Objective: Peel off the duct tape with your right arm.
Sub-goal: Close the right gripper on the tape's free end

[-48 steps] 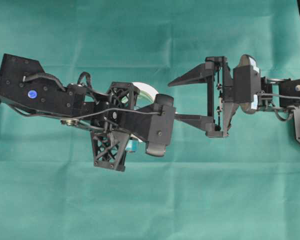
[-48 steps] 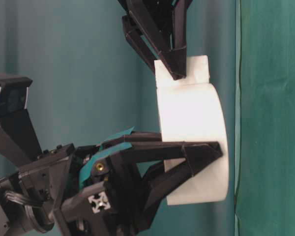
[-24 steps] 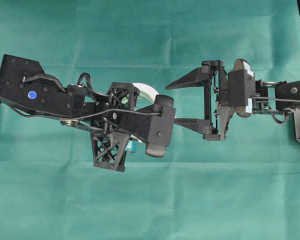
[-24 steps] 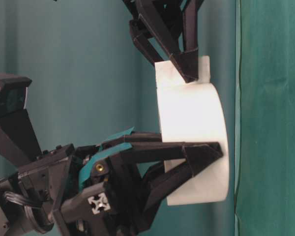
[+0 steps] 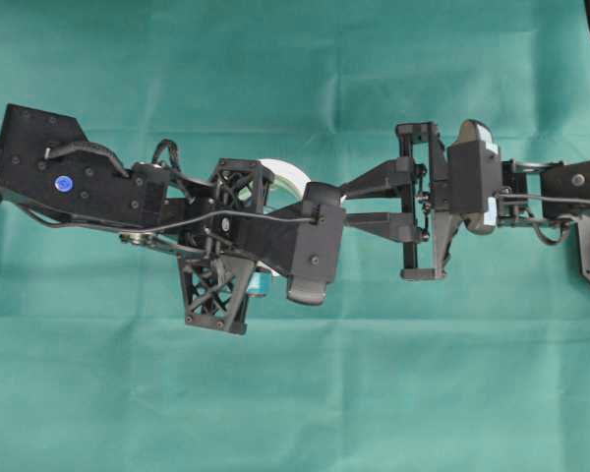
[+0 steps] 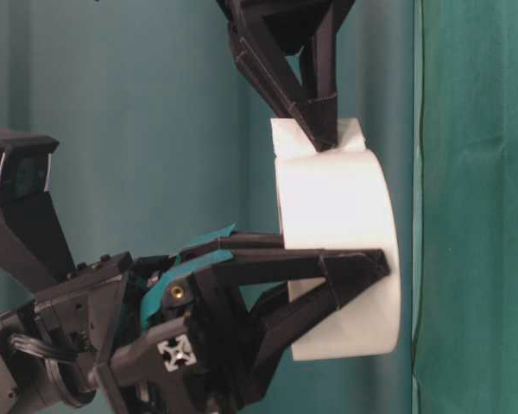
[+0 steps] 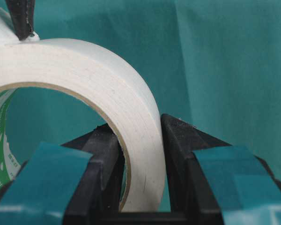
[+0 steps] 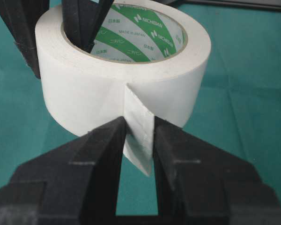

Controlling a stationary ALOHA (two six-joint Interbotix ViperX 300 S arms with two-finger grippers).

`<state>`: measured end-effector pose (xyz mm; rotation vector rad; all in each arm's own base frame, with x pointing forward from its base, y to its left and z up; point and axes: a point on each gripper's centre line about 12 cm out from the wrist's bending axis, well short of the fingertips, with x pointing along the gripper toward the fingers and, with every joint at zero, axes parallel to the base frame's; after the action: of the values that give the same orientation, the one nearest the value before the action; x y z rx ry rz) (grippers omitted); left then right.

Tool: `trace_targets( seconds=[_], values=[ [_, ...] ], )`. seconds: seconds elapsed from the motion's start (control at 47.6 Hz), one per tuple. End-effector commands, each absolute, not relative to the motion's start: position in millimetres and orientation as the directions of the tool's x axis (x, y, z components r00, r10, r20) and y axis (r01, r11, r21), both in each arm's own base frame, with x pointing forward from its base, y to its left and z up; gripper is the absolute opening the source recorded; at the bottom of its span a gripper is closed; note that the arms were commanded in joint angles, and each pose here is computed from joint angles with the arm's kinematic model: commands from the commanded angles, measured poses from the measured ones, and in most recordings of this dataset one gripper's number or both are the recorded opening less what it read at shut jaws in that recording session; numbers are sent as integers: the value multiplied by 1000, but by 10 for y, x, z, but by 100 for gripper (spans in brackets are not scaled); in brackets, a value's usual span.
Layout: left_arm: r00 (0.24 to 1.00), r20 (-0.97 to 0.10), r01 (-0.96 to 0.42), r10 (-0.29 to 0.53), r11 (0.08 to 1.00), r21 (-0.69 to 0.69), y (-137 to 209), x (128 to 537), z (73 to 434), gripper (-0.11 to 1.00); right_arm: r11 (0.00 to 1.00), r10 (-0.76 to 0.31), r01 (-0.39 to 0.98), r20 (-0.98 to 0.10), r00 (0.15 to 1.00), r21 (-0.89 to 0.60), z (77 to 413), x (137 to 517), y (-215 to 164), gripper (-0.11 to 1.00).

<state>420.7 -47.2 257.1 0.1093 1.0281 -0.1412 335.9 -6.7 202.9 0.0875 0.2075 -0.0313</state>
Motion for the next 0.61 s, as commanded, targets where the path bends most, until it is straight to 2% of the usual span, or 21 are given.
trace_targets(
  seconds=[0.0,0.588],
  values=[
    [552,-831,174,-72,984,31,-491,4212,2760,20,996,-25,40,-166,986,86,2145,3383,-77,-4],
    [549,-833,165,-66,986,30,-452,4214,2742,20,996,-4,18,-163,987,84,2145,3382,-15,-9]
  ],
)
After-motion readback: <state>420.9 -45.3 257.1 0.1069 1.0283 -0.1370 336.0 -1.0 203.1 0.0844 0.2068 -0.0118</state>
